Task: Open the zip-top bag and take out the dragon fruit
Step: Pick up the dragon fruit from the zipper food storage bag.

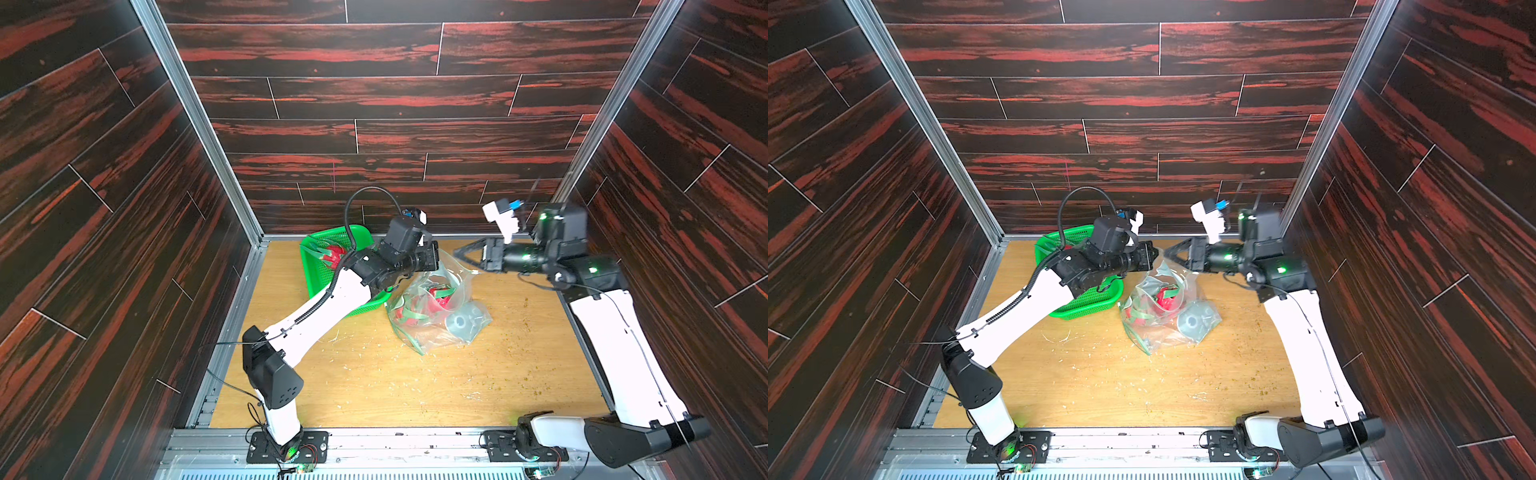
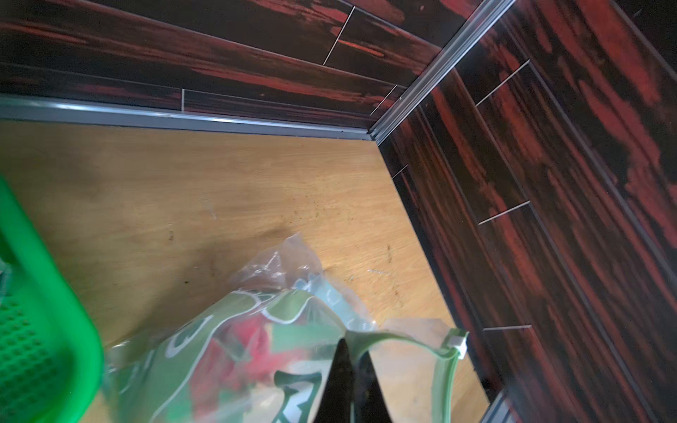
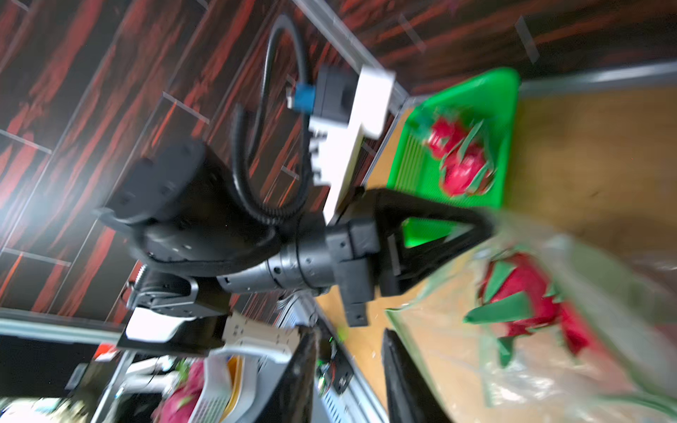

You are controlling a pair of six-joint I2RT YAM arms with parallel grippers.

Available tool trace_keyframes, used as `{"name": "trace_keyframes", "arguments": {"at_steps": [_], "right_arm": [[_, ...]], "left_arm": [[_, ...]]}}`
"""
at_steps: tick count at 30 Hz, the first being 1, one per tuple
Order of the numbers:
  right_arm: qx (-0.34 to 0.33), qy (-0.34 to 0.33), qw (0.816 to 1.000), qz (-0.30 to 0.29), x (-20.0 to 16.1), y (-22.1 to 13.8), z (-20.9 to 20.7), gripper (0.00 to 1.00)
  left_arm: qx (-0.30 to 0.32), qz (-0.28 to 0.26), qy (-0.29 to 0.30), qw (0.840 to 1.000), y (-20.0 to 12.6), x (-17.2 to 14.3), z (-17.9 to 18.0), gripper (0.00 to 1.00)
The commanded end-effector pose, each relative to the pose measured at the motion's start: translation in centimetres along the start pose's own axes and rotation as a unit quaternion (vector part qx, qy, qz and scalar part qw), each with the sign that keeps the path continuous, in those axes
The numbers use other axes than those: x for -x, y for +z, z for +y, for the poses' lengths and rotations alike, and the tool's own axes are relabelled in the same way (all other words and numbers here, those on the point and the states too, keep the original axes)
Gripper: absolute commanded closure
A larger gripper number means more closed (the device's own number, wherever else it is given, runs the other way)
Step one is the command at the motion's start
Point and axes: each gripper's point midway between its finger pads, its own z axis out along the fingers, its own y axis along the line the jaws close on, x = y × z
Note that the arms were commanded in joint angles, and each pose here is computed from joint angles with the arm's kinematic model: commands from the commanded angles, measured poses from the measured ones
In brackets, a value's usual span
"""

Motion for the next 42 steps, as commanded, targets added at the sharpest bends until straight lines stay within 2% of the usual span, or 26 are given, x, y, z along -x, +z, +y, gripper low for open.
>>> {"name": "trace_keyframes", "arguments": {"at_steps": [1,7,9,20,25,34,42], "right_arm": [[-0.016,0.026,0.999,0.030,-1.7,1.7,-2.0,0.68],[-0.069,0.033,0.995,0.059,-3.7,3.3,-6.2,0.69],[-0.086,0.037,0.993,0.065,-4.0,3.7,-7.5,0.69],[-0.163,0.046,0.982,0.083,-5.5,6.2,-11.8,0.69],[-0.175,0.051,0.978,0.103,-6.6,8.1,-12.7,0.68],[-0.191,0.066,0.968,0.148,-9.4,10.5,-14.2,0.58],[-0.195,0.076,0.963,0.171,-11.1,11.1,-14.2,0.56]], "left_arm": [[-0.042,-0.074,-0.029,0.996,-1.9,4.1,-2.8,1.00],[-0.038,-0.071,-0.031,0.996,-1.9,3.6,-2.4,1.00],[-0.045,-0.079,-0.029,0.995,-3.2,4.1,-2.8,1.00],[-0.047,-0.054,-0.007,0.997,-3.0,2.7,-2.0,1.00],[-0.050,-0.045,-0.010,0.998,-2.7,2.1,-1.5,1.00],[-0.048,-0.037,-0.013,0.998,-2.5,1.3,-0.5,1.00],[-0.025,-0.036,-0.003,0.999,-2.2,0.3,1.0,1.00]]}}
